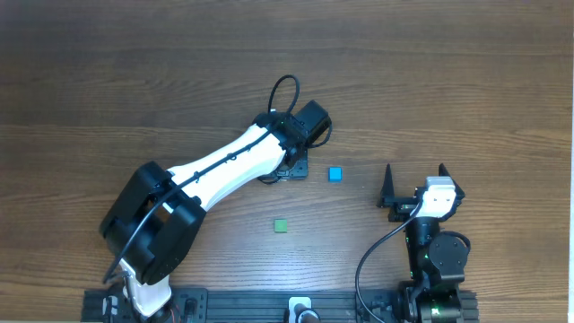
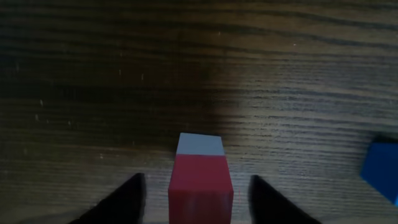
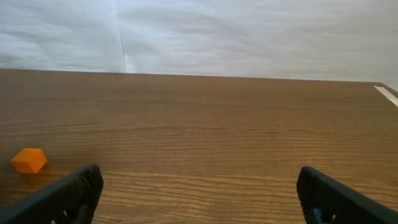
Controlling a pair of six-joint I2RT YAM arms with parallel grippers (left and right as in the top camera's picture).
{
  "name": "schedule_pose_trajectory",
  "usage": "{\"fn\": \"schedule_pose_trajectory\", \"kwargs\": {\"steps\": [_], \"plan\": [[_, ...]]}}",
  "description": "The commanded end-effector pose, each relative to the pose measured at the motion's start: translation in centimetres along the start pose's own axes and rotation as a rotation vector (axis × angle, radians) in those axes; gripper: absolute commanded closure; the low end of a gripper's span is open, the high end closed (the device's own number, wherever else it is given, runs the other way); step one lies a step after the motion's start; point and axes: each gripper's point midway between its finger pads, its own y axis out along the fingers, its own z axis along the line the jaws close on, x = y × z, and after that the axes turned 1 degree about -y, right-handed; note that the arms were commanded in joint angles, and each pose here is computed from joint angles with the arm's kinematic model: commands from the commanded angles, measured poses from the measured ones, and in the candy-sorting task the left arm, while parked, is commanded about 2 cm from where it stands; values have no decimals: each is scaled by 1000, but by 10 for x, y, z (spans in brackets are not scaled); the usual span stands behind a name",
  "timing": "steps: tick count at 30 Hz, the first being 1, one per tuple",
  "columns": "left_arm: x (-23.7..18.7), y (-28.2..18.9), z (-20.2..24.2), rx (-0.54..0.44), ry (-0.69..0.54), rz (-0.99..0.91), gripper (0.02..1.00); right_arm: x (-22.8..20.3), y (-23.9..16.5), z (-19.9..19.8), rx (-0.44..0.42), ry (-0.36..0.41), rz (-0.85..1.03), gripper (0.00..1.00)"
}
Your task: Stack Cubes
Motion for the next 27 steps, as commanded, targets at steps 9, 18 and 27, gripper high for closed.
{"fn": "schedule_pose_trajectory", "kwargs": {"steps": [9, 18, 27], "plan": [[88, -55, -7, -68, -113, -146, 200, -4, 1, 1, 6, 3, 6, 9], [125, -12, 1, -29, -97, -99, 233, -4, 1, 1, 6, 3, 6, 7], [123, 32, -5, -13, -58, -58, 255, -4, 1, 1, 6, 3, 6, 9]]}}
